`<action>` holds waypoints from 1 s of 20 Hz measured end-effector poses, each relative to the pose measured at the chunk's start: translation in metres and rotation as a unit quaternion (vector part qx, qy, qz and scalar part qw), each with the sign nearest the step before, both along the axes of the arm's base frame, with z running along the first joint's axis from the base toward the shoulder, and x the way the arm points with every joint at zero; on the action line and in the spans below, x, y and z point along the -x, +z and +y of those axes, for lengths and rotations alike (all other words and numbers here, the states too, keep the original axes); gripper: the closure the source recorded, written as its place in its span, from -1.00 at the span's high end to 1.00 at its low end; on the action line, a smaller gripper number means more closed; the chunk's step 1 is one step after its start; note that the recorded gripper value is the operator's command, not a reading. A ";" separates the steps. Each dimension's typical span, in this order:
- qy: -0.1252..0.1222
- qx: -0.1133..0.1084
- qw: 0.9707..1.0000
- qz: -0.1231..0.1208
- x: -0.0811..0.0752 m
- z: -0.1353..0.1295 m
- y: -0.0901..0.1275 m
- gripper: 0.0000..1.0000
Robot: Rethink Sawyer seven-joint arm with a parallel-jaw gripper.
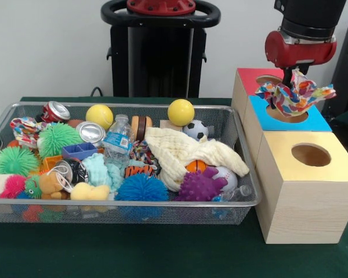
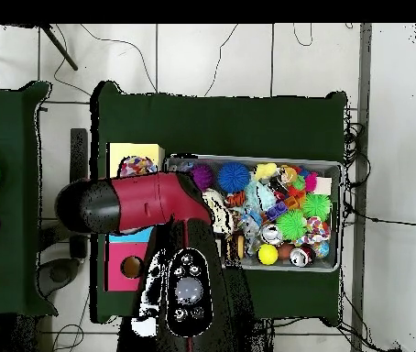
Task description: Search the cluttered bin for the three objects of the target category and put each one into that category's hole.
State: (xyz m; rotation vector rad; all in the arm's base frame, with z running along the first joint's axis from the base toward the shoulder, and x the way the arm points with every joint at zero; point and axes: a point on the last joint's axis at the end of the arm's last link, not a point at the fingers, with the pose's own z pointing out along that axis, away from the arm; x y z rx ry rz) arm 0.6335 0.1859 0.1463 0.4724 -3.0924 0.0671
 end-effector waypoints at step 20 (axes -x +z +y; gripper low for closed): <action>-0.006 -0.011 1.000 -0.026 -0.034 0.012 0.005 -1.00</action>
